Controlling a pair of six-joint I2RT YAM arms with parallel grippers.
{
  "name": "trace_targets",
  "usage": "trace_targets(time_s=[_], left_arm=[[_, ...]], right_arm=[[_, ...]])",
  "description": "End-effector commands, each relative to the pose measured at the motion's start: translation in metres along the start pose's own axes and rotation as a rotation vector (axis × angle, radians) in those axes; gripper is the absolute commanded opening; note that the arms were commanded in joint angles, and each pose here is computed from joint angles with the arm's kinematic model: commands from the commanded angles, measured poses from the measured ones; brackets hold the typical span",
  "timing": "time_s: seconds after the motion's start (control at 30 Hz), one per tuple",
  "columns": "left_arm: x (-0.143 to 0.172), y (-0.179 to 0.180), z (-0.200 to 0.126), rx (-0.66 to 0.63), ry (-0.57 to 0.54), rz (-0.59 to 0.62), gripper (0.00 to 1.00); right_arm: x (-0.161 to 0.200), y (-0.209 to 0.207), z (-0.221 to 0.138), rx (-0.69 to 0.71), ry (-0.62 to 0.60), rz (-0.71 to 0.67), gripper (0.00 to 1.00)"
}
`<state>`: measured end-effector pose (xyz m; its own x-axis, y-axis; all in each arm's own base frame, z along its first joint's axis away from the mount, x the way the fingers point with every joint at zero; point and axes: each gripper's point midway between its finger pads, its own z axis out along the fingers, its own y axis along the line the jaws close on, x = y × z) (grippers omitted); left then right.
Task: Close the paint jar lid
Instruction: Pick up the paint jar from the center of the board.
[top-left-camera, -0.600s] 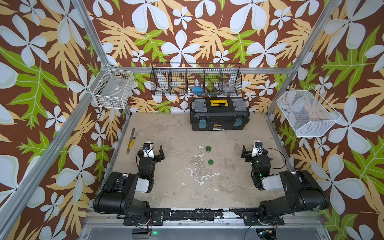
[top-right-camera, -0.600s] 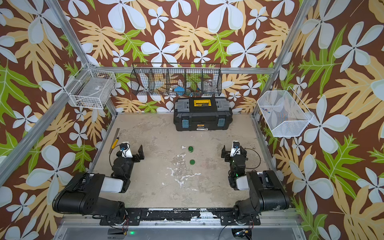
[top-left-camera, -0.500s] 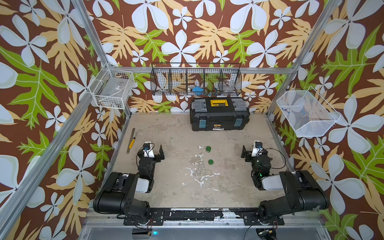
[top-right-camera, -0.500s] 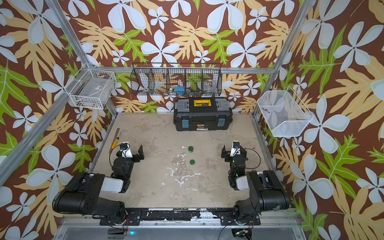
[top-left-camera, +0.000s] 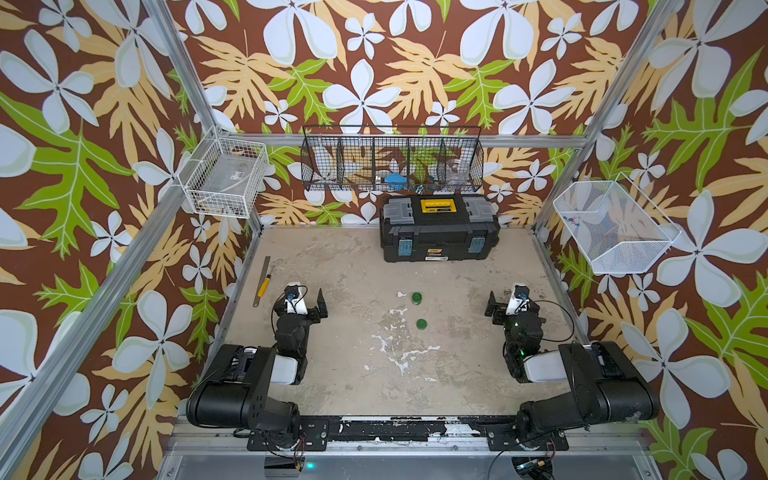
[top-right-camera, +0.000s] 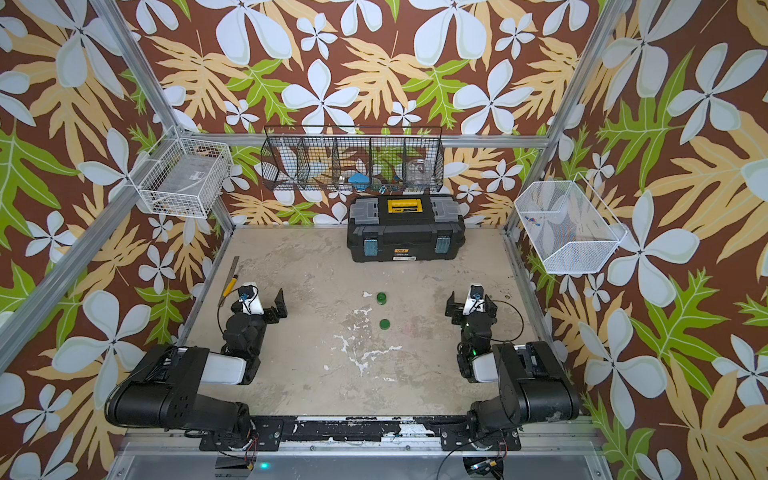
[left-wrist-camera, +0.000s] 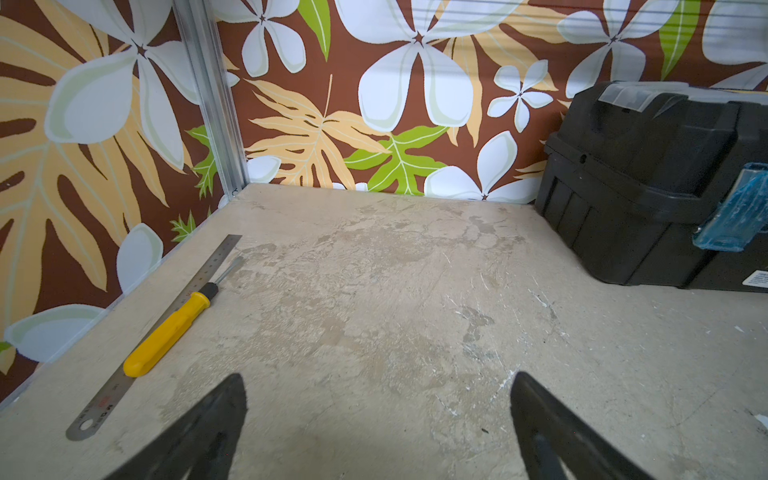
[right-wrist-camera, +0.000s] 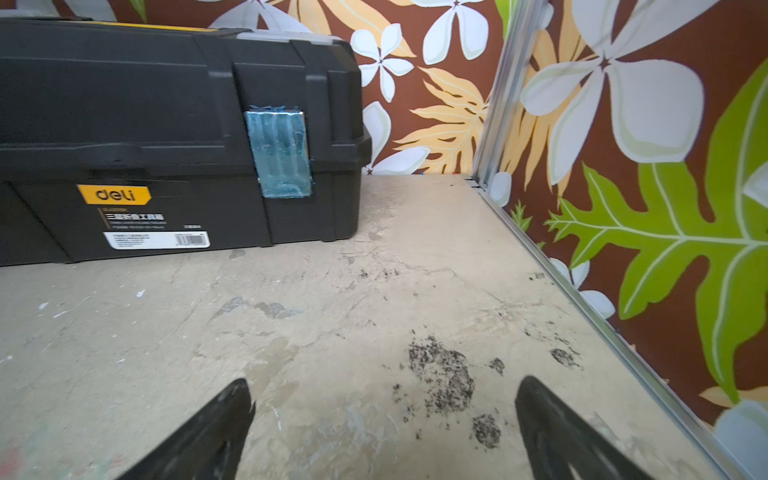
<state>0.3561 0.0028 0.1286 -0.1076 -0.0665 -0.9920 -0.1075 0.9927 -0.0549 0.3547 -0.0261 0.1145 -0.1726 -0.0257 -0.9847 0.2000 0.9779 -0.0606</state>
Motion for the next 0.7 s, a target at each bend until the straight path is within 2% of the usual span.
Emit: trace_targets(time_s=[0.0,0.07,0.2,0.37,0.47,0.57,0.67], left_arm=[[-0.004,0.000,0.001,0.003,-0.016,-0.013,1.00],[-0.005,0.000,0.000,0.002,-0.019,-0.015,1.00],[-0.011,0.001,-0.004,0.002,-0.043,-0.023,1.00],[-0.031,-0.005,-0.017,0.031,-0.087,-0.004,1.00],[-0.046,-0.011,-0.026,0.016,-0.122,0.028,1.00],[-0.071,-0.032,-0.044,0.095,-0.200,-0.011,1.00],[-0.094,-0.057,-0.061,0.221,-0.269,-0.105,1.00]], right_arm=[[-0.010,-0.007,0.000,0.043,-0.039,0.034,1.00],[-0.011,-0.007,0.000,0.041,-0.042,0.034,1.00],[-0.015,0.010,0.005,-0.050,-0.029,-0.012,1.00],[-0.049,0.027,0.018,-0.117,0.063,-0.015,1.00],[-0.077,0.049,0.022,-0.228,0.123,0.003,0.99],[-0.095,0.076,0.020,-0.323,0.227,-0.019,1.00],[-0.101,0.096,0.014,-0.396,0.323,-0.082,1.00]])
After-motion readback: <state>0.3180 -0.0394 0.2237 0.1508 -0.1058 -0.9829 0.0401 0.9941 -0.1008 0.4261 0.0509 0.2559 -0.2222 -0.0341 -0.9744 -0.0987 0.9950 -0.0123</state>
